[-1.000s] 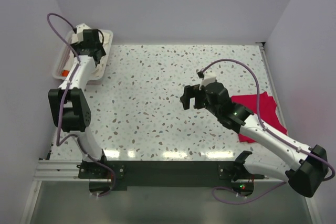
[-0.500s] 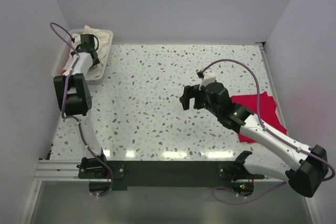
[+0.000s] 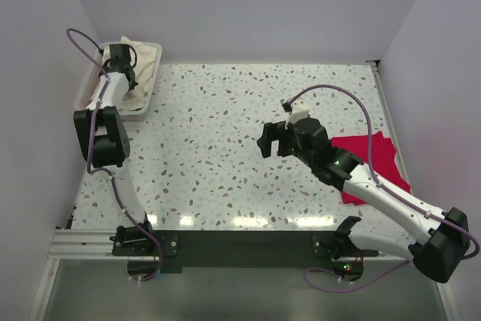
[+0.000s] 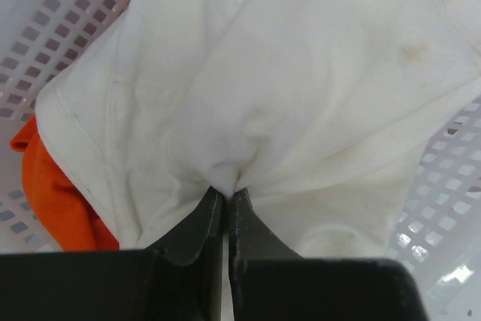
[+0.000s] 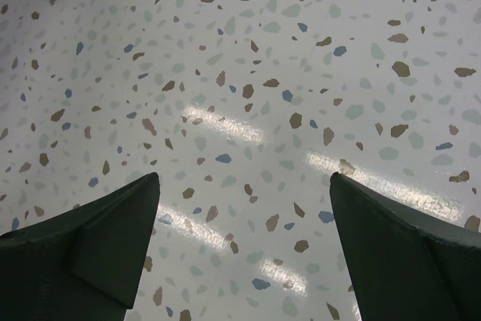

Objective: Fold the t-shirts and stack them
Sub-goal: Grab the tshirt from the pile

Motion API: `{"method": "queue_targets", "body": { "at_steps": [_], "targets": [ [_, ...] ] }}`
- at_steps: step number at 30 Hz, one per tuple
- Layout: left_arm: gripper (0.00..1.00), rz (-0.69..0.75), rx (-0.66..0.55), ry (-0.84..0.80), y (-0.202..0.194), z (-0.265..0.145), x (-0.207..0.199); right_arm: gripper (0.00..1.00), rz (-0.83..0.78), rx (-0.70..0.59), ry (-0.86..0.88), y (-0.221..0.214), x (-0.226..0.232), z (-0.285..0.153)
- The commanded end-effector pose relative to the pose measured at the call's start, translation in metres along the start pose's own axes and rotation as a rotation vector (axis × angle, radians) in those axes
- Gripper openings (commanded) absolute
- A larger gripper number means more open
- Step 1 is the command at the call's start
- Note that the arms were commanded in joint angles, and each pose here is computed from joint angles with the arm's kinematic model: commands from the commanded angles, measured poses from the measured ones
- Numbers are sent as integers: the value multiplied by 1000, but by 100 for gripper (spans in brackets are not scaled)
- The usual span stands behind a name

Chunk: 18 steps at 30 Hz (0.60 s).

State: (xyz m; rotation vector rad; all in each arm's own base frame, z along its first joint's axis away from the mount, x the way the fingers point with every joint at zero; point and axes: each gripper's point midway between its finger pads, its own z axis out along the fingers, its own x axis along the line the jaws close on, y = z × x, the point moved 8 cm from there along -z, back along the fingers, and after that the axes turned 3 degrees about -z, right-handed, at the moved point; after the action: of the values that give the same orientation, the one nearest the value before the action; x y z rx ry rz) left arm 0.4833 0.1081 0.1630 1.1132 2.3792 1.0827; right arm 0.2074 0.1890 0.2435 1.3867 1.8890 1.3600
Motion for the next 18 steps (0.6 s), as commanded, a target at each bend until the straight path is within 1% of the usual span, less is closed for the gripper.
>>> {"method": "queue_targets", "body": {
  "at_steps": [1,4,9,12,17,18],
  "targets": [
    [0,-73,-181,-92,67,-57,4,99,4,-1,10,0,1,0],
    [0,-95,-231,-136,85,-81,7,99,0,4,1,-1,1,1],
    [0,-132,-313,-267,113,-127,5,99,-6,9,-11,-2,0,4],
    [0,-149,-380,-355,131,-163,4,99,-10,11,-20,-1,-1,6],
    [0,-156,-501,-518,156,-235,1,99,-20,19,-31,-2,-1,9],
    [0,-154,-526,-557,158,-255,-2,99,-20,18,-34,-2,-1,10]
  ]
}}
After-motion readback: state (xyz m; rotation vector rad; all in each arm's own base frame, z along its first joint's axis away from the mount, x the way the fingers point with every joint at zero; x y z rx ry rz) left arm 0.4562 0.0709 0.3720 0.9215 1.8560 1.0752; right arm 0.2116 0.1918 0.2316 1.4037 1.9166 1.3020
